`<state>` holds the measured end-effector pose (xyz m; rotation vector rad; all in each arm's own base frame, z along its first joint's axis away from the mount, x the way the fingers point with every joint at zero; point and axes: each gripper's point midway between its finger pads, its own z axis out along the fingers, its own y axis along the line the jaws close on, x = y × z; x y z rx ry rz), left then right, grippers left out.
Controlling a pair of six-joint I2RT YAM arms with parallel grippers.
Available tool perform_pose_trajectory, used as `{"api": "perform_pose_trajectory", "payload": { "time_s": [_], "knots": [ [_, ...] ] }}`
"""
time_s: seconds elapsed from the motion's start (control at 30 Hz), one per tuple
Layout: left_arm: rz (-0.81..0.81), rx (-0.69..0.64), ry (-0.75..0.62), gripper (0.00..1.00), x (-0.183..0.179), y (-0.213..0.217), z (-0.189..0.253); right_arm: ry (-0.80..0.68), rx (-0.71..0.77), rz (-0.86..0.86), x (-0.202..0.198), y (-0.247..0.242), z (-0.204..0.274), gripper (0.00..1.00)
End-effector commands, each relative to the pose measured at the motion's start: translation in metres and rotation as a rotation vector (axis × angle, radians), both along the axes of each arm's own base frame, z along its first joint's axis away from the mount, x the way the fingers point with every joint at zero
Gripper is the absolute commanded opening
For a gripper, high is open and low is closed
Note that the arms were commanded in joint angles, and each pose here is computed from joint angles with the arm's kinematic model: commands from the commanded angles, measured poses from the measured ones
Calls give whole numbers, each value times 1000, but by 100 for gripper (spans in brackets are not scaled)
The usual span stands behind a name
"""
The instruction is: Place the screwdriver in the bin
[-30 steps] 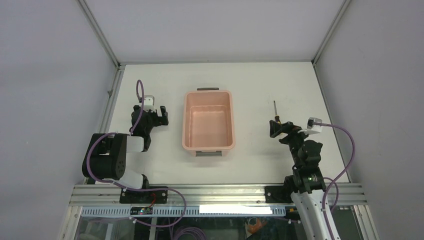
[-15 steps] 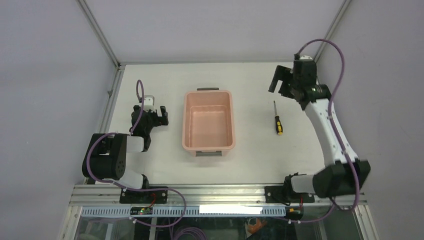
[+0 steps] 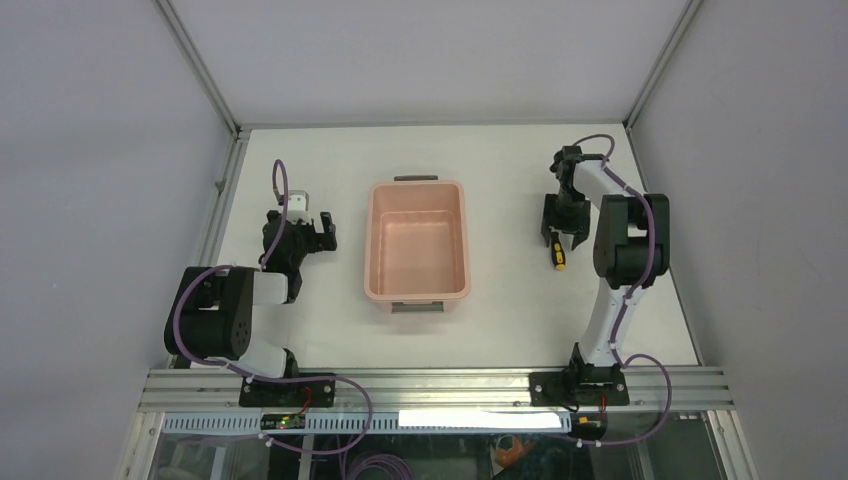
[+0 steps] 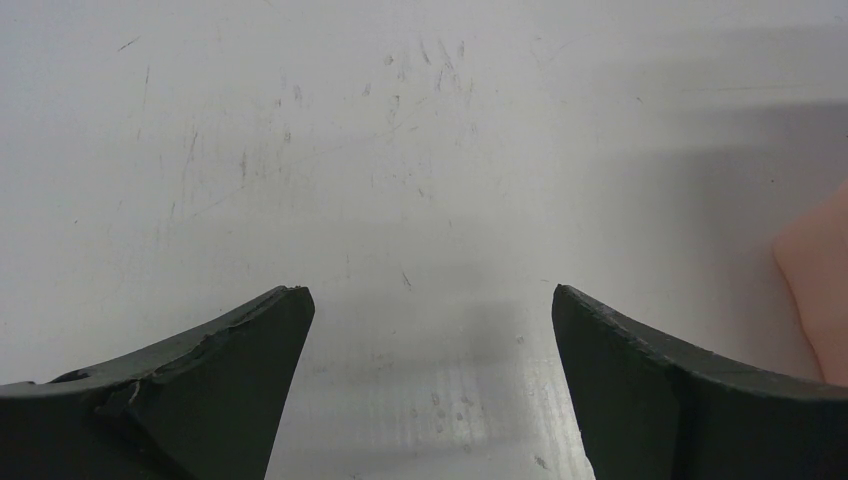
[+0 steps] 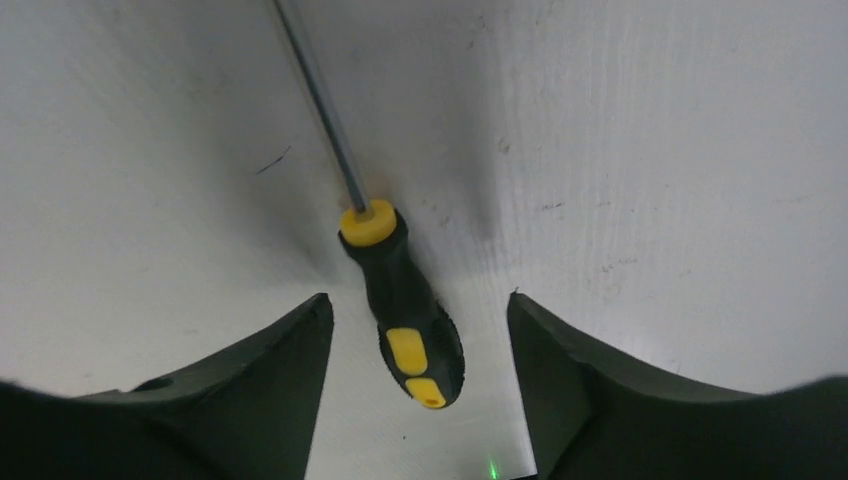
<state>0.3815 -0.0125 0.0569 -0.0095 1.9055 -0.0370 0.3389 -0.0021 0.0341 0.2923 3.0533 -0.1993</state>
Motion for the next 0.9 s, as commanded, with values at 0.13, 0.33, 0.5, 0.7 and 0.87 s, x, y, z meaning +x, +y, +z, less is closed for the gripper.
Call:
{"api": "perform_pose_trajectory", "payload": {
  "time_s": [0.13, 0.33, 0.5, 0.7, 0.87],
  "knots": [
    [-15, -20, -83, 99, 12, -7, 22, 6, 14, 29, -3, 2, -5, 0],
    [-15, -21, -82, 99, 12, -7, 22, -48, -23, 26, -17, -4, 76, 0],
    [-13, -20, -85, 99, 12, -6, 23, -81, 5, 3, -47, 2, 147, 0],
    [-15, -20, -84, 99, 12, -7, 23, -206, 97, -58, -68, 20, 203, 0],
    [-15, -20, -83, 99, 12, -7, 22, -316, 190, -27, -69, 57, 228, 0]
  ]
}}
